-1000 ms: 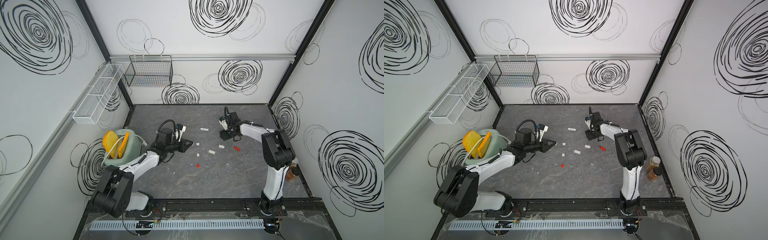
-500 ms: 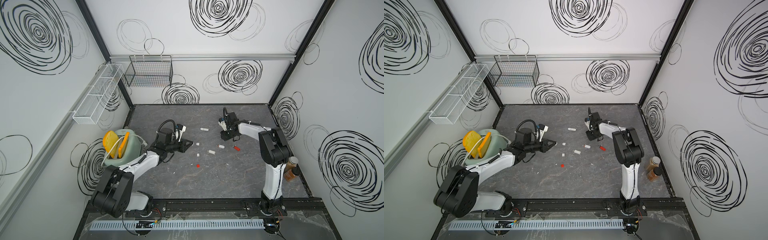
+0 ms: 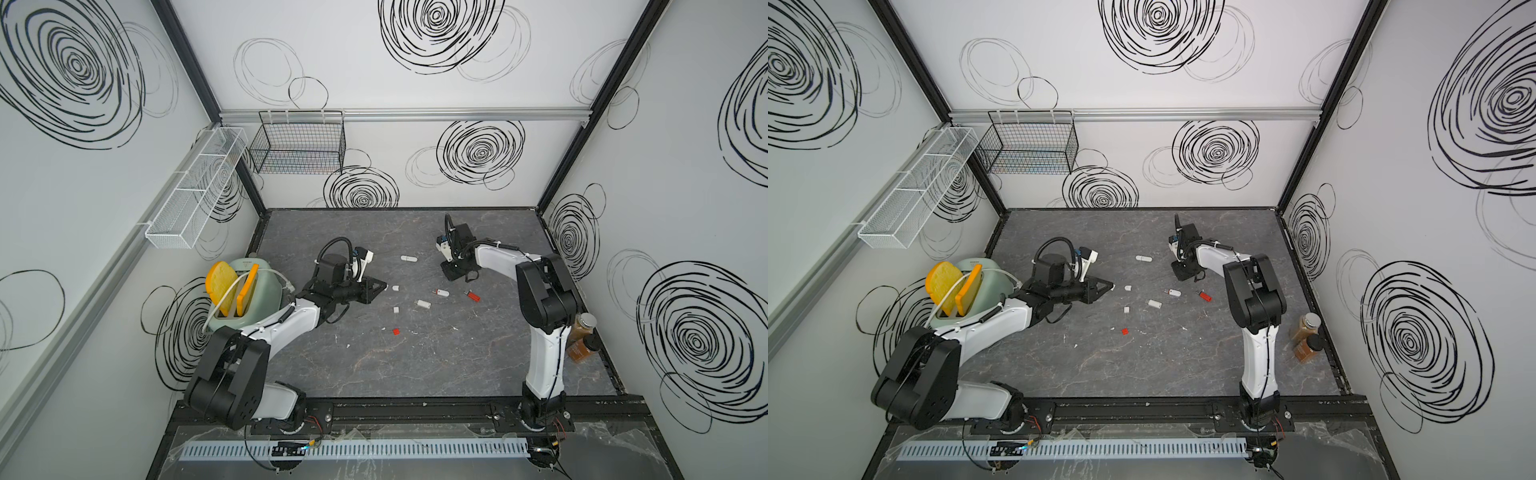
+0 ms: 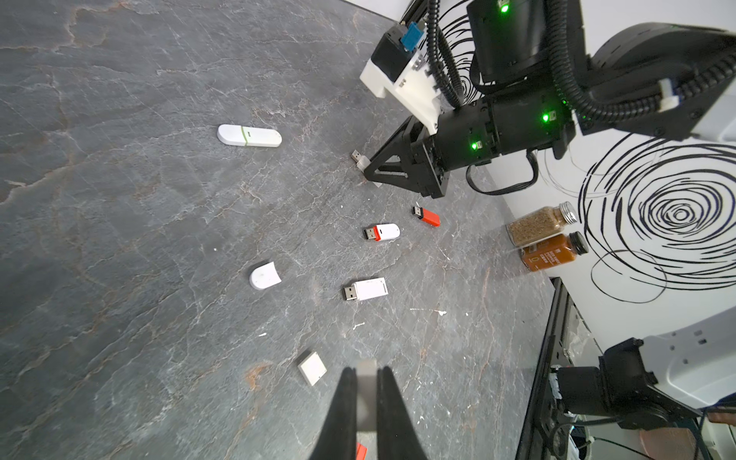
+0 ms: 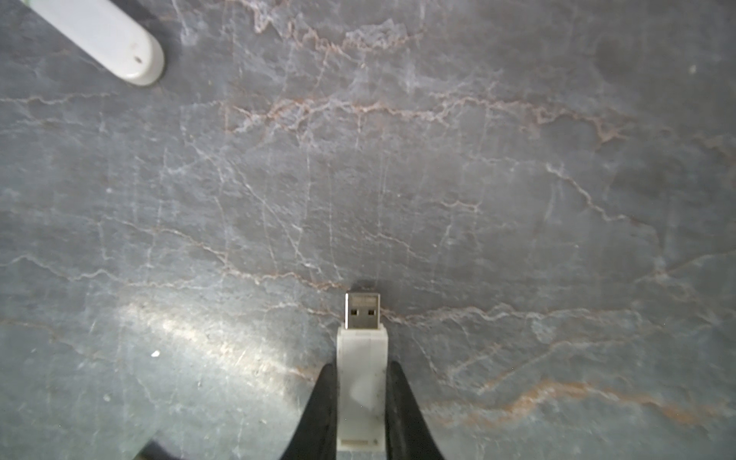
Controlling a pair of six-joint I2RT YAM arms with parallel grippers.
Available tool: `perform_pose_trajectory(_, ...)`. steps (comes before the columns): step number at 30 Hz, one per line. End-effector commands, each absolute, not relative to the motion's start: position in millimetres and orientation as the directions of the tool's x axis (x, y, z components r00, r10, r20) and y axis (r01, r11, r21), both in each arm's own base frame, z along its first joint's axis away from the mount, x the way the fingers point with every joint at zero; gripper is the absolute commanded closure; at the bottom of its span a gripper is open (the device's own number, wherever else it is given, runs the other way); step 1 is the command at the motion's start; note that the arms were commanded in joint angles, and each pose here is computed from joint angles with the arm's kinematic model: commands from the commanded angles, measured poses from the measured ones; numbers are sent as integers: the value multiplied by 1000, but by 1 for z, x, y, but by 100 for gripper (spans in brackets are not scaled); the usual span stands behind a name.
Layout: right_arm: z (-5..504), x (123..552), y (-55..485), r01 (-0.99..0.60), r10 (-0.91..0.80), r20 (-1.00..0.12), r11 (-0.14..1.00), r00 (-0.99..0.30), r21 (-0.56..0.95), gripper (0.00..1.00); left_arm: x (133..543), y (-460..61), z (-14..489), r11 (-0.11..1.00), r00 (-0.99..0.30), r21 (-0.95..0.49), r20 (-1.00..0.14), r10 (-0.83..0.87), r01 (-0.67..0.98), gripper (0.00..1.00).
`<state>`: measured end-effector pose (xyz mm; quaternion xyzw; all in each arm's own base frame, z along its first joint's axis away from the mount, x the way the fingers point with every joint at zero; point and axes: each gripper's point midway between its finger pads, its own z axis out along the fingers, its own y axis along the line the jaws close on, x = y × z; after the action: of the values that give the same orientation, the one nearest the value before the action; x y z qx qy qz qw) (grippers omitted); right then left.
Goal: Close the usb drive cover
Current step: Pick up the USB drive from the center of the board, then close the cover of the USB drive.
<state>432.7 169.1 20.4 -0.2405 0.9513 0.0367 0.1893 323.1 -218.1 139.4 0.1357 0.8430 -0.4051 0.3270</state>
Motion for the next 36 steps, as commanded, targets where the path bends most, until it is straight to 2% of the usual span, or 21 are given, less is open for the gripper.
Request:
perform_pose_trajectory(1,33,421,167,-488,-464,-363,872,-808,-29,86,332,-218,154,639,-703,-555,-710,-30,533,100)
perform_pose_trajectory(6,54,414,171,-505,-467,-422,863,-777,-24,87,332,-218,154,640,-707,-555,-706,-24,532,100)
perform_pose_trajectory(10,74,405,186,-561,-497,-506,827,-705,-31,88,330,-221,153,631,-712,-561,-702,-20,536,100)
perform_pose_trajectory(21,117,362,234,-696,-547,-734,704,-402,-144,95,324,-225,154,614,-706,-562,-709,-12,554,100)
perform_pose_trajectory(27,125,326,257,-775,-589,-780,588,-212,-233,97,318,-230,155,588,-713,-578,-702,-3,566,100)
perform_pose_trajectory(36,127,284,286,-840,-608,-794,435,-9,-324,96,309,-246,151,531,-748,-622,-663,34,575,100)
